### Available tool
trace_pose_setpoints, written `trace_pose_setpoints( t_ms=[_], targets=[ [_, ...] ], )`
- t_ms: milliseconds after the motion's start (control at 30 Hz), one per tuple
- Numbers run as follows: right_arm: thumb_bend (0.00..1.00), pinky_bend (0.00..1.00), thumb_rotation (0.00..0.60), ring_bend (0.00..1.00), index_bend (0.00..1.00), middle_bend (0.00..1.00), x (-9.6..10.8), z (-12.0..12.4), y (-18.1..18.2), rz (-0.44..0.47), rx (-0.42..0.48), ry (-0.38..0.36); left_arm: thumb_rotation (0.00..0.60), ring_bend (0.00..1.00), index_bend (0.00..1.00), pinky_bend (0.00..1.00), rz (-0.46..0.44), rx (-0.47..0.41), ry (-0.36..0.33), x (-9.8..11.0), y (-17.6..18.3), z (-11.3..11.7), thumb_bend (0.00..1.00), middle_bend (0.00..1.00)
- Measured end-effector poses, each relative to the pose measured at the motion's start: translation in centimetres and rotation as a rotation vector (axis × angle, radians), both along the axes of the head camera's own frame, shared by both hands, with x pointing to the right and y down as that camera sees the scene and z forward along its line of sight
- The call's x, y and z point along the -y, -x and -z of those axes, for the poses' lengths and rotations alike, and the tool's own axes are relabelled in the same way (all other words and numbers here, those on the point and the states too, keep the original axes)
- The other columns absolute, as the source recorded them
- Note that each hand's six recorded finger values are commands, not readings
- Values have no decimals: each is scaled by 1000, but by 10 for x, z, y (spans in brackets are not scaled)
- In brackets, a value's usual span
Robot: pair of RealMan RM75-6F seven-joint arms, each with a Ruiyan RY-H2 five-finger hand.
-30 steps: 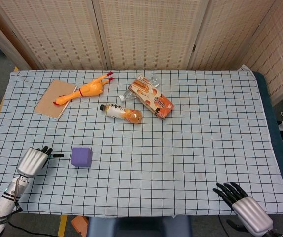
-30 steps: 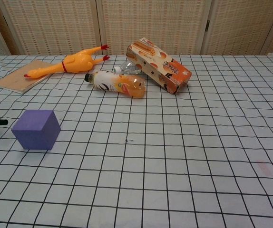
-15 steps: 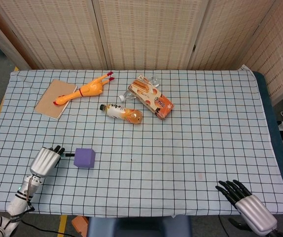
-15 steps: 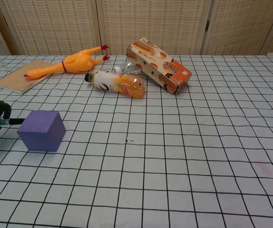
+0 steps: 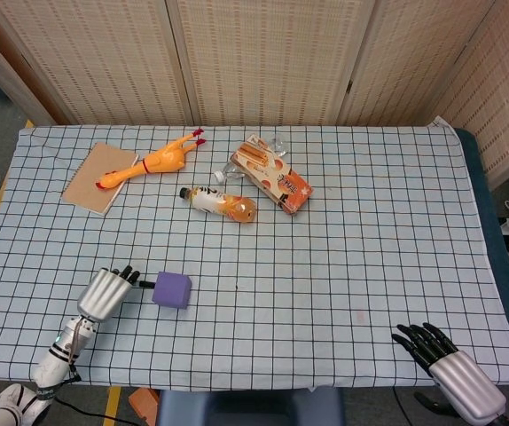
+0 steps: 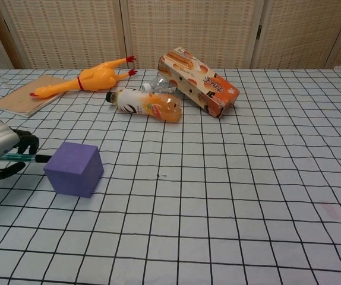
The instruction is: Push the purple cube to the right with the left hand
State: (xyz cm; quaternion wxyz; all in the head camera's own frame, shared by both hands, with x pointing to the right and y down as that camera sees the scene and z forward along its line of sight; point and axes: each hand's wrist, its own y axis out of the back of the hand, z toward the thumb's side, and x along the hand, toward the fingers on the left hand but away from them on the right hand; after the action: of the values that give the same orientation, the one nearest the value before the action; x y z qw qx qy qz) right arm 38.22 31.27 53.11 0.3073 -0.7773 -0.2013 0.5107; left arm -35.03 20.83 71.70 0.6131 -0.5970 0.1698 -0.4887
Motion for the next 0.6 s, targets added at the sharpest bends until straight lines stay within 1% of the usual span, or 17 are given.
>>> trace_pose_setpoints(
  t_ms=[300, 600],
  targets=[
    [154, 0, 600, 0, 0, 0, 3, 9, -4, -14, 30, -17, 600, 808, 806, 950, -65, -13, -1, -8, -37, 2, 556, 814],
    [154, 0, 600, 0, 0, 0, 4, 18, -7, -19, 57, -35, 600, 808, 806, 950, -137, -3, 10, -18, -73, 2, 555, 813]
  ],
)
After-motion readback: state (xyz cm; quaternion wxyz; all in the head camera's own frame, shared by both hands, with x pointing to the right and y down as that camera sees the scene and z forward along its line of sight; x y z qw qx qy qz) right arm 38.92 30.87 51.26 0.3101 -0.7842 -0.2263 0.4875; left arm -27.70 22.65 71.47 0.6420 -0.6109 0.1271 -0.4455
